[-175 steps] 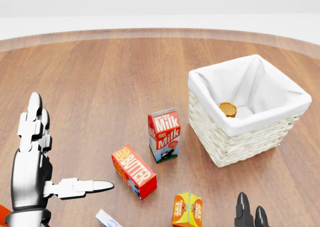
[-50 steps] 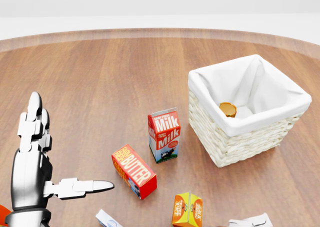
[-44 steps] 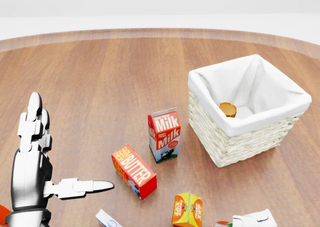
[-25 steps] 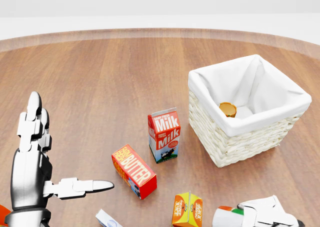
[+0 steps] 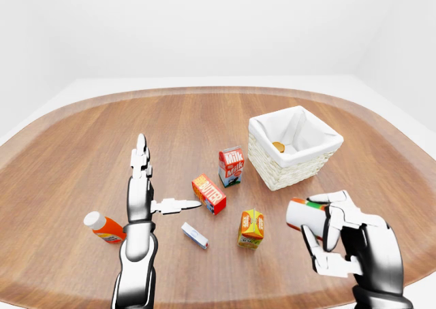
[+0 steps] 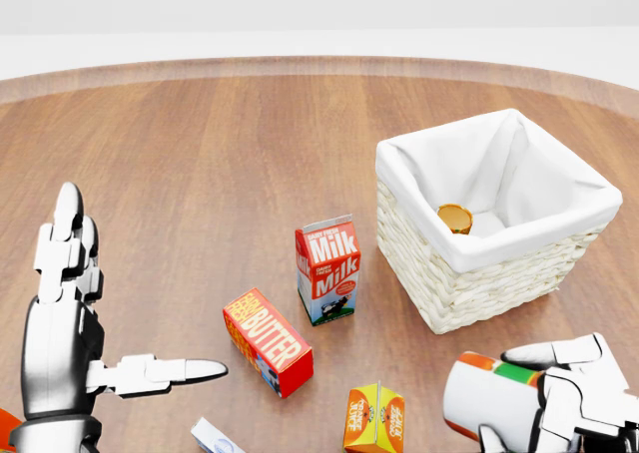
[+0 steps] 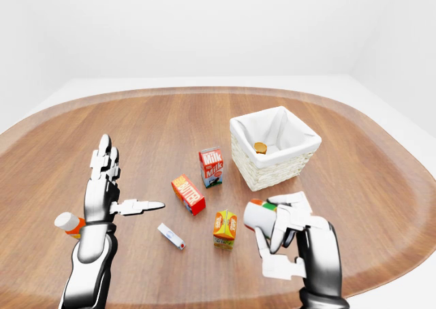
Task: Pick up the alphabet soup and the tomato sauce, and put them in the basket.
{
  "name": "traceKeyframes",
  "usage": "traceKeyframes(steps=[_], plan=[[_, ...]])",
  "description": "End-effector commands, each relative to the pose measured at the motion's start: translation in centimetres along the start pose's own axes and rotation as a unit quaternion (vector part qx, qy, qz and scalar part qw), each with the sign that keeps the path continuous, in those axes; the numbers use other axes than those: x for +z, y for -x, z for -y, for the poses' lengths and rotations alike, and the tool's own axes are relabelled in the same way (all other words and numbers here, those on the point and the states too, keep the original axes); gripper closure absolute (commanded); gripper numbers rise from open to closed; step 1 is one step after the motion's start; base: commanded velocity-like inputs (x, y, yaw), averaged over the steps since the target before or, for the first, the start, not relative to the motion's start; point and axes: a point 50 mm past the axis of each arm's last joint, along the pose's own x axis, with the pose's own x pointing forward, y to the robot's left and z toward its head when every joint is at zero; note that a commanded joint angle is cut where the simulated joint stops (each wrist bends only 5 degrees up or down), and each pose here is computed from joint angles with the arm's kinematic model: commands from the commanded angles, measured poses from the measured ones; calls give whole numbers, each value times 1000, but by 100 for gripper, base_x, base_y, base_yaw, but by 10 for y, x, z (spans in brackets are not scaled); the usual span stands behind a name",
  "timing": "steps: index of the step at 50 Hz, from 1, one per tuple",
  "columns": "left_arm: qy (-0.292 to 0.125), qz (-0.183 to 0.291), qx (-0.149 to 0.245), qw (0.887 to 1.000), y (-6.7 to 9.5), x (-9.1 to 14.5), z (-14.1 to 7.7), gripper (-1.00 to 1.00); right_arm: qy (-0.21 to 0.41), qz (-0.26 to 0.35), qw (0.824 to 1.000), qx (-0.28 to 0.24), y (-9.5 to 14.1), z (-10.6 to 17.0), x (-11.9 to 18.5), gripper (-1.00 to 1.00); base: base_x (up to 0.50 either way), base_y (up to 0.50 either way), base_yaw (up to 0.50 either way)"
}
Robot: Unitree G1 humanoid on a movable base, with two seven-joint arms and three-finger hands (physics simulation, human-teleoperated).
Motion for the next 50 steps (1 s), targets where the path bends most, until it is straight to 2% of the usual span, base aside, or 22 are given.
traceKeyframes(steps=[1, 6, 9, 18, 23, 29, 40, 50], plan=[[1, 2, 3, 1000, 0, 1, -1, -100, -19, 103, 994, -17, -6, 9, 39, 100, 0, 0, 0], [1, 4, 2, 1000, 0, 2, -1, -100, -16, 124, 992, -24, -8, 10, 46, 100, 0, 0, 0], [0, -1, 2, 1000, 0, 0, 0, -100, -6, 166, 986, -31, -11, 12, 60, 100, 0, 0, 0], [1, 2, 1, 1000, 0, 1, 0, -100, 15, 211, 976, -41, -20, 12, 70, 100, 0, 0, 0], [1, 0, 1, 1000, 0, 0, 0, -100, 39, 279, 959, -43, -32, 7, 87, 100, 0, 0, 0], [1, -1, 0, 1000, 0, -1, 0, -100, 60, 326, 943, -43, -41, 1, 98, 100, 0, 0, 0], [1, -2, 0, 1000, 0, -1, 0, -100, 84, 315, 944, -44, -69, -10, 86, 100, 0, 0, 0], [2, 0, 1, 1000, -1, 0, 0, -100, 118, 299, 946, -44, -111, -24, 72, 100, 0, 0, 0]])
